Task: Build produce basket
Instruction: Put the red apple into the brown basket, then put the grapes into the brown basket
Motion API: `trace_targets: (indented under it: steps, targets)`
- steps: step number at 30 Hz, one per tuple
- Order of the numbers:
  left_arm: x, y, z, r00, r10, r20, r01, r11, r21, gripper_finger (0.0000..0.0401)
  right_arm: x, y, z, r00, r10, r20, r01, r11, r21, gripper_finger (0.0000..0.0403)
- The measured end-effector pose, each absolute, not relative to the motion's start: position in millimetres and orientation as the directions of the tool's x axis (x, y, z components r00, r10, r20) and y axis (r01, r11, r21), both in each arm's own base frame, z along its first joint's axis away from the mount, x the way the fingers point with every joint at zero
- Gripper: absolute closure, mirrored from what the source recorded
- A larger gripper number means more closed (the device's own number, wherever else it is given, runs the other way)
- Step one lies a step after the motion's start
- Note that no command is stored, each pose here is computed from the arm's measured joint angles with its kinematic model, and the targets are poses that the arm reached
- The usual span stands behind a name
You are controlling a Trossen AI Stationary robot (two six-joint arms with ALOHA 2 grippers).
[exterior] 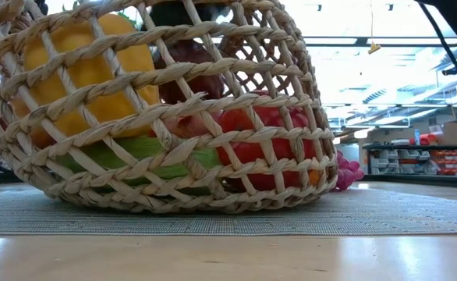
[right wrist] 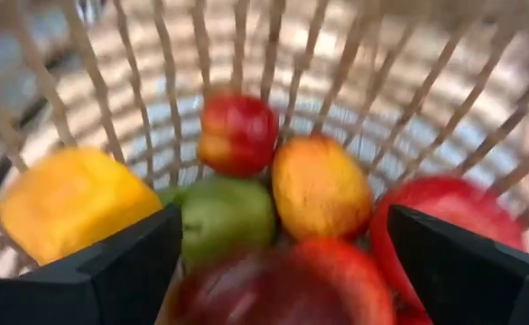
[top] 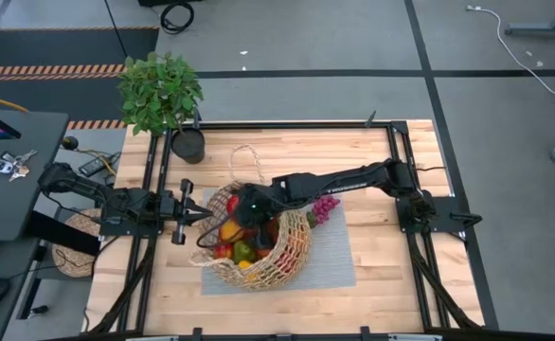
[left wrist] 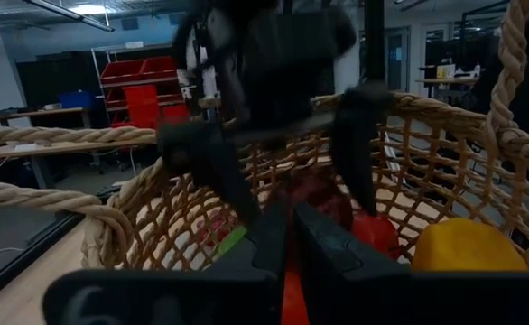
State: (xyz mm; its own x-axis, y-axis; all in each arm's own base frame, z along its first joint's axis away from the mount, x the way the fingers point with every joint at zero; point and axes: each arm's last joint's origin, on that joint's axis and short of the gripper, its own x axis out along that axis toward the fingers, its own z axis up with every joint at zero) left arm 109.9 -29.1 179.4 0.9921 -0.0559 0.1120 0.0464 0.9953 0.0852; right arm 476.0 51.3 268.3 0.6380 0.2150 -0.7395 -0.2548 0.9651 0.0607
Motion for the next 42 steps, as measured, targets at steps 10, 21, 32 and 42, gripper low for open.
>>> trace_targets:
  steps: [10,21,32,42]
  targets:
    - [110.0,-29.1,179.3,0.992,-0.056,0.111,0.046,0.995,0.085,0.0366,468.9,46.3,328.7,0.692,0.036,-0.721,-0.136,0.987,-0.081,0.0006]
    - [109.9,-29.1,179.4,0.992,-0.056,0.112,0.046,0.995,0.085,0.0368,434.1,41.4,381.9,0.72,-0.042,-0.693,-0.079,0.987,-0.142,0.0021]
    - [109.9,-29.1,179.5,0.992,-0.056,0.112,0.047,0.995,0.085,0.0373,377.4,37.5,393.8,0.635,-0.13,-0.762,0.032,0.989,-0.142,0.0035]
    - [109.9,-29.1,179.4,0.992,-0.056,0.112,0.046,0.995,0.085,0.0365,278.0,39.1,350.6,0.652,-0.188,-0.735,0.128,0.982,-0.138,0.004]
